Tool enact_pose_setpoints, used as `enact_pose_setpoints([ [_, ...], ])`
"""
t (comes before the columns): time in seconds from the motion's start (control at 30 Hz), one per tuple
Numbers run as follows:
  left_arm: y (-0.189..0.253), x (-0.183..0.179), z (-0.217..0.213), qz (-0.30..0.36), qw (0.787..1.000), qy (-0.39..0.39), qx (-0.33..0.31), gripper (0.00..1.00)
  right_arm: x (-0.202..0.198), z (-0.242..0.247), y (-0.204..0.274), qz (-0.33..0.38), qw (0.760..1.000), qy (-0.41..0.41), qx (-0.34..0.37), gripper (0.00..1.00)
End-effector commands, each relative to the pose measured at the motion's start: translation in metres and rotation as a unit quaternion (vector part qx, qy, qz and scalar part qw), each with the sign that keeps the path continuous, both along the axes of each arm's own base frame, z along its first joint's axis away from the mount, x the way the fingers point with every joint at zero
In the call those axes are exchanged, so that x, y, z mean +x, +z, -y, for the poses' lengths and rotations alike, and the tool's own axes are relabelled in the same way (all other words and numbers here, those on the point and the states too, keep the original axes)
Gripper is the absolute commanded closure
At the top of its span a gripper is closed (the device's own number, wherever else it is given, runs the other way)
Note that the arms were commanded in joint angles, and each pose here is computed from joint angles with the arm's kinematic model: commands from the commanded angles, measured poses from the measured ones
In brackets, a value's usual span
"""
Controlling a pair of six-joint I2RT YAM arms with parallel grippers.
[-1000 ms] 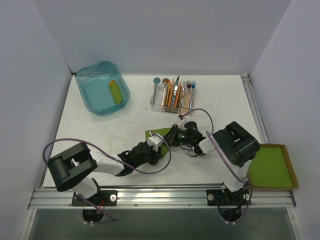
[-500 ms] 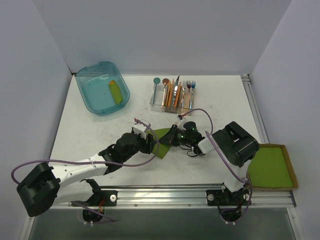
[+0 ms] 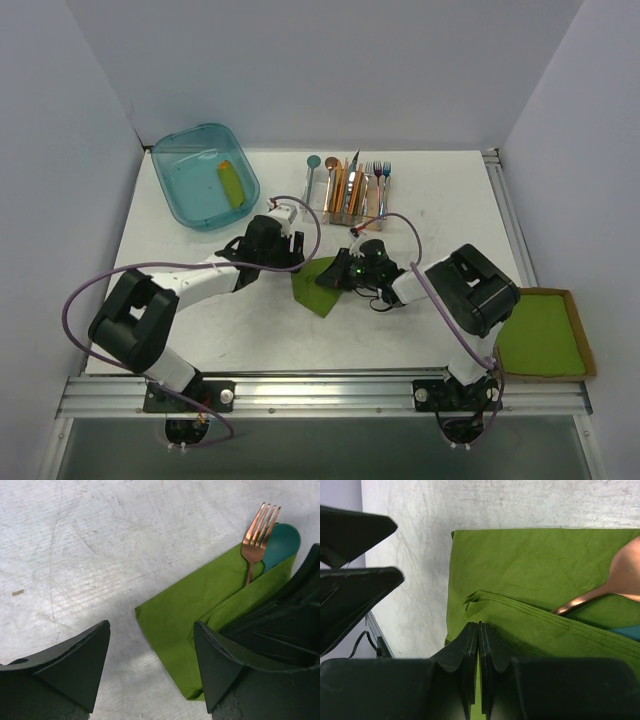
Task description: Place the utensils on the paper napkin and roll it up
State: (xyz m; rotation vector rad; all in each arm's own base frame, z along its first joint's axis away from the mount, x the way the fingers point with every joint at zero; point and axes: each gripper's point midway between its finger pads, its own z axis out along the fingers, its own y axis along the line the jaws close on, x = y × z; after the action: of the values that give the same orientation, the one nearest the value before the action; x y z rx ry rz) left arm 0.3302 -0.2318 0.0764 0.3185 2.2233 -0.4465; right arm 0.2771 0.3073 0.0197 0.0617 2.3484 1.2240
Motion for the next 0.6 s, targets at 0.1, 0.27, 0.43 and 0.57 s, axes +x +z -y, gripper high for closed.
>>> enact_pose_setpoints([
  [0.1, -0.013, 0.004, 0.011, -0.047, 0.998, -0.036, 0.004, 0.24, -0.003, 0.007, -0.007, -0.003, 0.999, -0.001, -0.045, 0.95],
  [0.27, -0.031, 0.01, 0.013, -0.063, 0.997, -0.034, 0.014, 0.34, -0.003, 0.007, -0.005, -0.001, 0.999, -0.001, -0.045, 0.96],
  [0.43, -0.047, 0.013, 0.015, -0.079, 0.996, -0.037, 0.021, 0.45, -0.005, 0.009, -0.005, -0.001, 0.999, -0.003, -0.046, 0.97],
  [0.57, -0.05, 0.015, 0.013, -0.081, 0.996, -0.032, 0.028, 0.47, -0.006, 0.009, -0.003, 0.0, 0.999, -0.002, -0.044, 0.97],
])
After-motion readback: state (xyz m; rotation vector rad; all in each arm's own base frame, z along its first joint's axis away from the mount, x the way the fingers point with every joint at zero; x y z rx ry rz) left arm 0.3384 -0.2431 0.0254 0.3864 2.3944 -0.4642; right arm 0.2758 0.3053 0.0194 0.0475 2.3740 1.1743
